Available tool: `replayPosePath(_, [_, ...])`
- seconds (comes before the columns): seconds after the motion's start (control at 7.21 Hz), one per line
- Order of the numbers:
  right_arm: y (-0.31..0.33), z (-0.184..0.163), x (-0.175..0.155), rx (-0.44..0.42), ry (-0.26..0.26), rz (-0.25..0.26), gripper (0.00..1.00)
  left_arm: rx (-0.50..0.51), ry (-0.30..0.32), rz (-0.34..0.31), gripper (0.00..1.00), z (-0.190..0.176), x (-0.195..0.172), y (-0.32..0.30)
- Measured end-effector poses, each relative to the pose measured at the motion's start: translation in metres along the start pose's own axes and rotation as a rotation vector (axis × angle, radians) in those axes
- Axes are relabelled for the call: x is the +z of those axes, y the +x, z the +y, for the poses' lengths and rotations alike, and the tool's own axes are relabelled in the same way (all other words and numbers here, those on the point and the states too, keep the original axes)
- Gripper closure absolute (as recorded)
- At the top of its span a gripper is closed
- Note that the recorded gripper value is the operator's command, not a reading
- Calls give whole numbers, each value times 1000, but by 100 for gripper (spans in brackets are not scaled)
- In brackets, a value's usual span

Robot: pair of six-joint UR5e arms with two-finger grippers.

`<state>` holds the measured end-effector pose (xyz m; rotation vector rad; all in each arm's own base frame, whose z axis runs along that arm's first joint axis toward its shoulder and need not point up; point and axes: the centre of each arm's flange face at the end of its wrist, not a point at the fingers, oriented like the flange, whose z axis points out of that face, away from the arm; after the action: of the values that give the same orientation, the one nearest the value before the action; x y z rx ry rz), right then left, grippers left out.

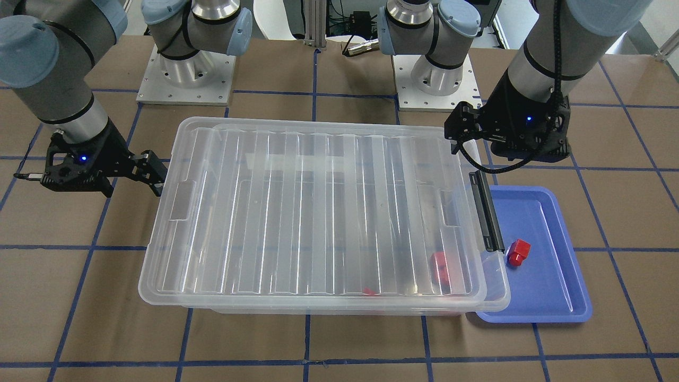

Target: Place red block in blue tray from box

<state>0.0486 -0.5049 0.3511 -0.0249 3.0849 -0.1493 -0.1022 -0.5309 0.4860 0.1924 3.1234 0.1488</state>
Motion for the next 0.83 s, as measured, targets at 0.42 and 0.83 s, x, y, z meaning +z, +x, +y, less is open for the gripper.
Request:
replayPosePath(0.42, [-8, -2, 4, -7, 7, -53, 0, 4, -5, 2, 0, -2, 3, 2])
replayPosePath(0.83, [-4, -15, -7, -21, 40, -48, 0, -3, -2, 2, 0, -1, 1, 3])
